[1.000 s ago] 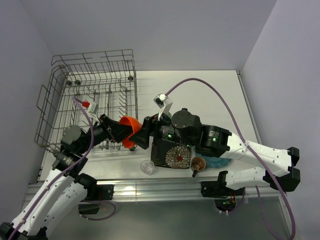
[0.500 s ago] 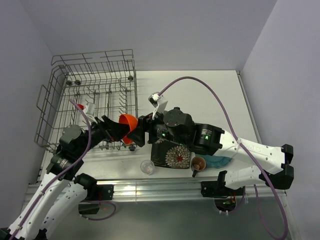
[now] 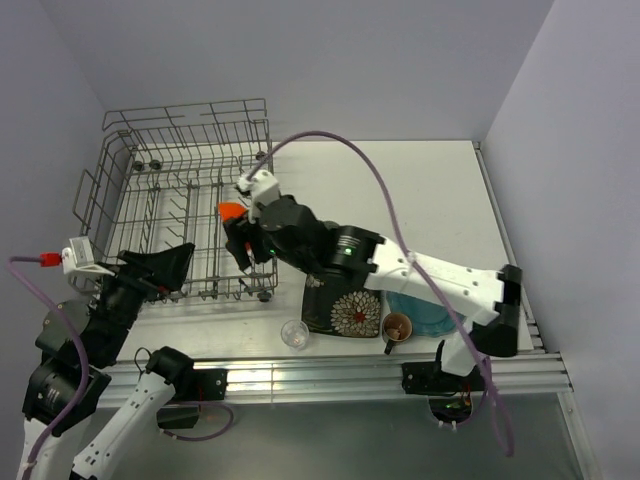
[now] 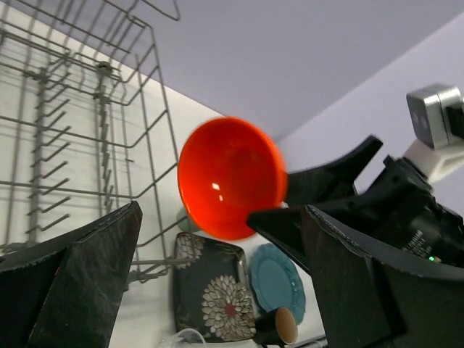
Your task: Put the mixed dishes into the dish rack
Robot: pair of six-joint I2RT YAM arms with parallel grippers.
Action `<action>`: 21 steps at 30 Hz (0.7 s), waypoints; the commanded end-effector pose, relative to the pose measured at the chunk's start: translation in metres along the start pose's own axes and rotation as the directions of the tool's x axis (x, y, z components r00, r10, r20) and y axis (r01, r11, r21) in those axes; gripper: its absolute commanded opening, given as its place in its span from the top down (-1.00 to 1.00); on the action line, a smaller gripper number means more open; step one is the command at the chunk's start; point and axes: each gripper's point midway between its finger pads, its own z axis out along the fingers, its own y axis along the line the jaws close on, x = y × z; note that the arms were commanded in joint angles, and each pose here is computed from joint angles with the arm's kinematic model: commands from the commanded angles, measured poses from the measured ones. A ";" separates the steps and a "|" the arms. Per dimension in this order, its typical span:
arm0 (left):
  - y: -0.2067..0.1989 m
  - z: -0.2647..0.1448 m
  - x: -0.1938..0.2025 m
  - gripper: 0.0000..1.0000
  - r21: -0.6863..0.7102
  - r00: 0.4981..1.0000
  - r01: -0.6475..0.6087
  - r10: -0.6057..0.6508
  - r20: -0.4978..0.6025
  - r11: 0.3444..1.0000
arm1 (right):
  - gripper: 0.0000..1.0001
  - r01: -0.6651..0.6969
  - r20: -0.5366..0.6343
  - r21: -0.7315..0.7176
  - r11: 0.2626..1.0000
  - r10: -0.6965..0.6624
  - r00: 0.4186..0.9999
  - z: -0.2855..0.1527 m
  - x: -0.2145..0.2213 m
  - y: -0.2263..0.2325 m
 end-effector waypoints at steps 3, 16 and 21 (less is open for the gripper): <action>0.029 -0.011 0.001 -0.93 -0.126 0.998 -0.064 0.064 -0.006 0.990 | 1.00 0.261 0.065 0.194 0.946 -0.278 0.958 0.059 -0.039 -0.025; 0.031 -0.023 0.013 -0.89 -0.071 0.997 -0.076 0.075 -0.026 0.995 | 1.00 0.554 0.010 0.399 0.731 -0.608 0.794 0.189 -0.083 -0.090; 0.038 -0.025 0.020 -0.89 -0.064 0.997 -0.082 0.081 -0.020 0.995 | 1.00 0.564 0.002 0.461 0.685 -0.636 0.772 0.205 -0.094 -0.146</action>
